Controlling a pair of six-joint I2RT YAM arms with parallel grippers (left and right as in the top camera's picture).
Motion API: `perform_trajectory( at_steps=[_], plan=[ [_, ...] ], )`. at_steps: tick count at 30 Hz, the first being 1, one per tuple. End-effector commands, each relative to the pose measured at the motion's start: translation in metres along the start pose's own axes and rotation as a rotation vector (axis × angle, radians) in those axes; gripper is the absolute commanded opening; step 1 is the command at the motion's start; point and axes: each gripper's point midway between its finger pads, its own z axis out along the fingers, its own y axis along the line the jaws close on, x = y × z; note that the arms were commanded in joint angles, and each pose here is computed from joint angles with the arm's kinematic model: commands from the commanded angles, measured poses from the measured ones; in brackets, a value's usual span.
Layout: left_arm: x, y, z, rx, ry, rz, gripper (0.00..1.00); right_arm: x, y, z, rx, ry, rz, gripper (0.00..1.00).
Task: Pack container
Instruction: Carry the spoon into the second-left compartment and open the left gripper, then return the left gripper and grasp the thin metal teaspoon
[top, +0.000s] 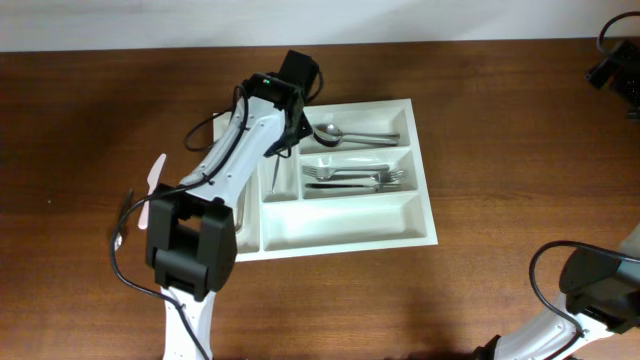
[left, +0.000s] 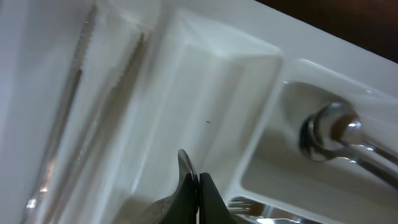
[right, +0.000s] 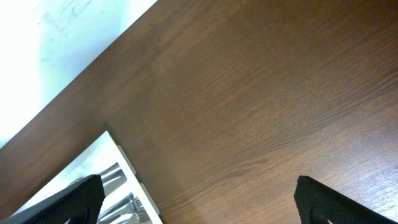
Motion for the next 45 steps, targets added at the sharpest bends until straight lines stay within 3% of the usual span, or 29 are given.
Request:
perform_trajectory(
  at_steps=[1, 3, 5, 6, 7, 8, 10, 11, 13, 15, 16, 19, 21, 24, 26, 29, 32, 34, 36, 38, 41, 45],
  plan=[
    [-0.037, 0.009, -0.035, 0.012, -0.090, 0.064, 0.03, 0.001, 0.000, -0.002, -0.004, -0.001, 0.008, 0.99],
    [-0.054, 0.023, -0.059, -0.019, -0.140, 0.053, 0.16, 0.001, 0.000, -0.002, -0.004, -0.001, 0.008, 0.99],
    [-0.067, 0.027, -0.081, 0.008, -0.176, 0.053, 0.52, 0.001, 0.000, -0.002, -0.004, -0.001, 0.008, 0.99],
    [-0.070, 0.027, -0.090, 0.029, -0.185, 0.046, 0.62, 0.001, 0.000, -0.002, -0.004, -0.001, 0.008, 0.99],
    [-0.072, 0.027, -0.095, 0.047, -0.188, 0.040, 0.63, 0.001, 0.000, -0.002, -0.004, -0.001, 0.008, 0.99],
    [-0.072, 0.027, -0.101, 0.062, -0.188, 0.037, 0.43, 0.001, 0.000, -0.002, -0.004, -0.001, 0.008, 0.99],
    [-0.071, 0.025, -0.106, 0.080, -0.187, 0.060, 0.22, 0.001, 0.000, -0.002, -0.004, -0.001, 0.008, 0.99],
    [-0.070, 0.025, -0.106, 0.078, -0.185, 0.065, 0.22, 0.001, 0.000, -0.002, -0.004, -0.001, 0.008, 0.99],
    [-0.065, 0.028, -0.105, 0.062, -0.167, 0.073, 0.03, 0.001, 0.000, -0.002, -0.003, -0.001, 0.008, 0.98],
    [-0.064, 0.040, -0.105, -0.001, -0.170, 0.076, 0.02, 0.001, 0.000, -0.002, -0.004, -0.001, 0.008, 0.99],
    [-0.066, 0.051, -0.107, -0.048, -0.183, 0.074, 0.06, 0.001, 0.000, -0.002, -0.004, -0.001, 0.008, 0.99],
    [-0.078, 0.101, -0.119, -0.276, -0.255, 0.071, 0.50, 0.001, 0.000, -0.002, -0.004, -0.001, 0.008, 0.99],
    [-0.084, 0.136, -0.130, -0.422, -0.281, 0.072, 0.62, 0.001, 0.000, -0.002, -0.004, -0.001, 0.008, 0.99],
    [-0.087, 0.181, -0.143, -0.581, -0.242, 0.141, 0.62, 0.001, 0.000, -0.002, -0.004, -0.001, 0.008, 0.99],
    [-0.084, 0.208, -0.153, -0.650, -0.187, 0.188, 0.45, 0.001, 0.000, -0.002, -0.004, -0.001, 0.008, 0.99],
    [-0.078, 0.231, -0.172, -0.633, -0.156, 0.171, 0.38, 0.001, 0.000, -0.002, -0.004, -0.001, 0.008, 0.99],
    [-0.070, 0.240, -0.204, -0.538, -0.177, 0.183, 0.39, 0.001, 0.000, -0.002, -0.004, -0.001, 0.008, 0.99],
    [-0.062, 0.251, -0.235, -0.464, -0.230, 0.148, 0.51, 0.001, 0.000, -0.002, -0.004, -0.001, 0.009, 0.99],
    [-0.059, 0.259, -0.260, -0.360, -0.291, 0.152, 0.72, 0.001, 0.000, -0.002, -0.004, -0.001, 0.008, 0.99],
    [-0.057, 0.263, -0.265, -0.276, -0.305, 0.207, 0.82, 0.001, 0.000, -0.002, -0.004, -0.001, 0.008, 0.99],
    [-0.054, 0.277, -0.245, -0.231, -0.254, 0.262, 0.87, 0.001, 0.000, -0.002, -0.004, -0.001, 0.008, 0.99],
    [-0.052, 0.297, -0.181, -0.208, -0.103, 0.389, 0.87, 0.001, 0.000, -0.002, -0.004, -0.001, 0.008, 0.99]
  ],
)
